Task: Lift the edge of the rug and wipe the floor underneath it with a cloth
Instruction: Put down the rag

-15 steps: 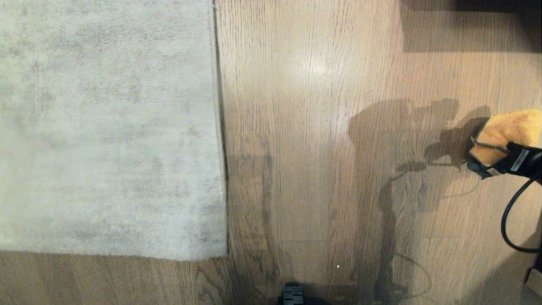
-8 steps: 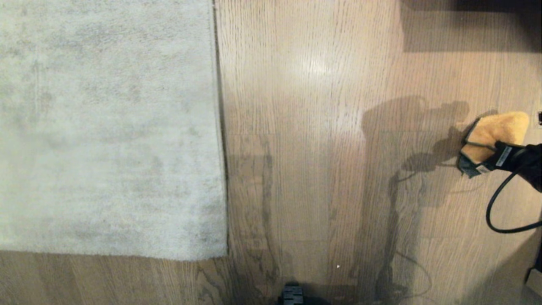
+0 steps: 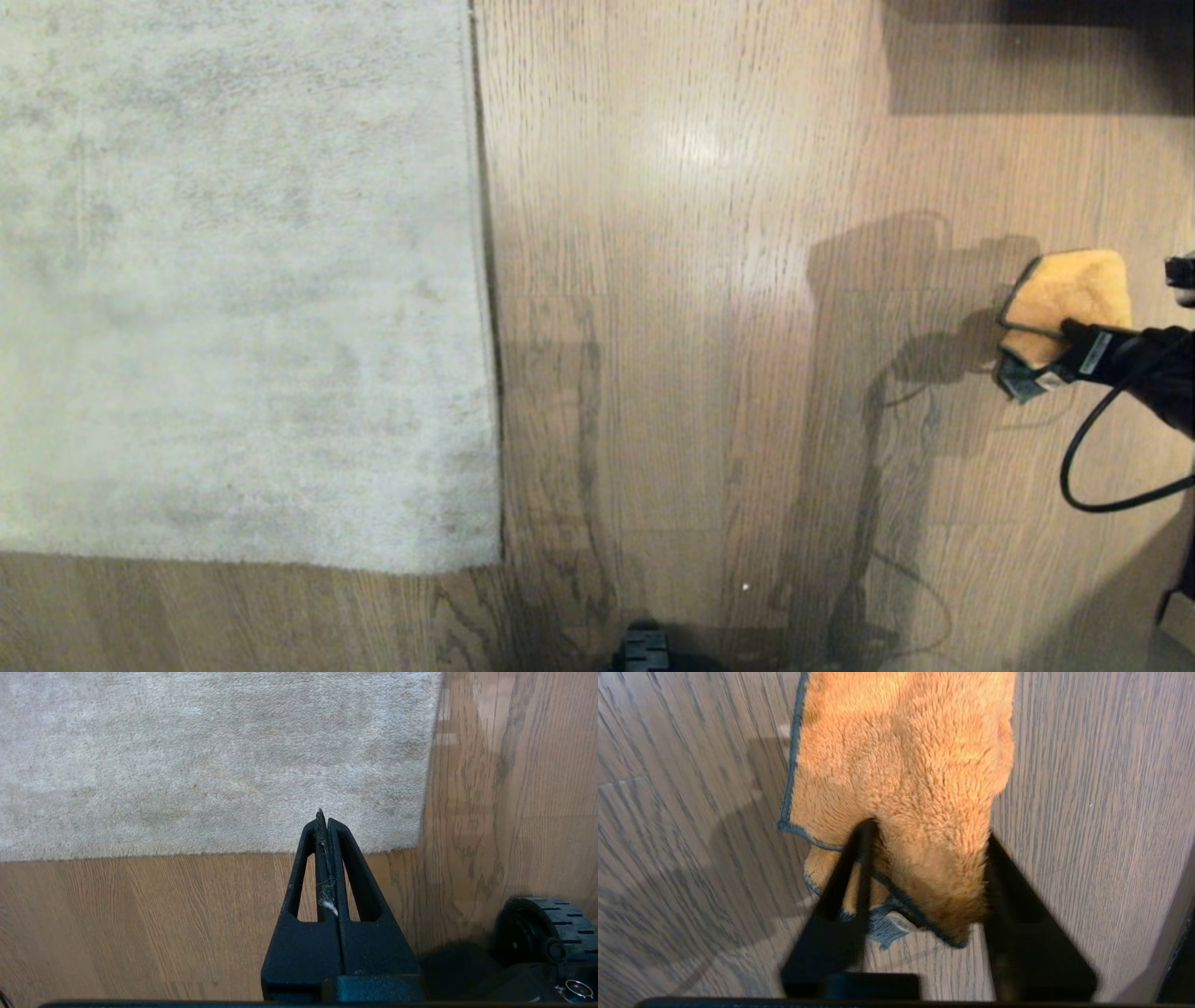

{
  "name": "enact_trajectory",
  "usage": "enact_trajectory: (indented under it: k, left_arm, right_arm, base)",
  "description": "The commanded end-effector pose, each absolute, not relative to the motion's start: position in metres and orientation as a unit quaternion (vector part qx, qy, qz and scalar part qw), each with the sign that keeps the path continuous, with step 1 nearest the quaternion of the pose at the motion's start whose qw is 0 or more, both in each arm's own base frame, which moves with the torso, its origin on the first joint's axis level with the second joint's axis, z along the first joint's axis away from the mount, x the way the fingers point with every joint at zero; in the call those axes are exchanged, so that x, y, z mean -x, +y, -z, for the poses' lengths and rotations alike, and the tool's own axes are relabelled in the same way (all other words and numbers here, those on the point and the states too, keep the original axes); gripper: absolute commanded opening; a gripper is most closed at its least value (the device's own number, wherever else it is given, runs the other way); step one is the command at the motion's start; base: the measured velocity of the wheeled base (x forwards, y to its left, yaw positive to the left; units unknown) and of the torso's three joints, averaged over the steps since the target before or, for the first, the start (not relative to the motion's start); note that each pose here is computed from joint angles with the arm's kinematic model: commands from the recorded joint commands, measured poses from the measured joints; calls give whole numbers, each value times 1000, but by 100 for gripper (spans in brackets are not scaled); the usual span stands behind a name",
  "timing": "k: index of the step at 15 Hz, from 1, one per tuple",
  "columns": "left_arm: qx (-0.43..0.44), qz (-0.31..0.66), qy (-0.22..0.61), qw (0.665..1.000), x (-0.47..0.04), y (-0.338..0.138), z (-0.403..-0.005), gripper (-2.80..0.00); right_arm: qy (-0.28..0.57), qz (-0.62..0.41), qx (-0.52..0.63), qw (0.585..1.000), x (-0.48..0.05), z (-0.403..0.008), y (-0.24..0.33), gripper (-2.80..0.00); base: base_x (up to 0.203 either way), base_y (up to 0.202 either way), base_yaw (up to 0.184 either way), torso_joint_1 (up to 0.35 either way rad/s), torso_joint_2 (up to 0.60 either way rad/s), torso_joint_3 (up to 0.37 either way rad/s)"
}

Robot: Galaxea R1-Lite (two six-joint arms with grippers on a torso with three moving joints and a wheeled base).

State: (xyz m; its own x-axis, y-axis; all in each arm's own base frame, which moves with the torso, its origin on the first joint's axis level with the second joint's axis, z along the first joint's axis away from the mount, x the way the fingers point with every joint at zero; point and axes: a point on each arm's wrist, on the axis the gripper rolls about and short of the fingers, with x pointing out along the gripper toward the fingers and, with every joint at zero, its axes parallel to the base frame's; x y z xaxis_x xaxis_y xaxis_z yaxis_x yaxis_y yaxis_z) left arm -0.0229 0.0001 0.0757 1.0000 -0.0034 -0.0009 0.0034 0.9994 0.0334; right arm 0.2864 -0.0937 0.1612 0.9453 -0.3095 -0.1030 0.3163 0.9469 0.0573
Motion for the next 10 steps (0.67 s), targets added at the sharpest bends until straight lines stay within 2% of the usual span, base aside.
enact_trajectory:
  k: [1,6,10]
  left_arm:
    - [-17,2,0,1000,23,0,-76,-280]
    - [-17,2,0,1000,23,0,-76,-280]
    - [-17,2,0,1000,23,0,-76,-280]
  right_arm:
    - [45,158,-36,986,-287,-161,-94,0]
    - [35,157,-35,986,-279,-170,-91,0]
    - [43,106,-23,993,-256,-169,-81,0]
  base:
    - [0,0,0,0,0,0]
    - [0,0,0,0,0,0]
    - [0,0,0,0,0,0]
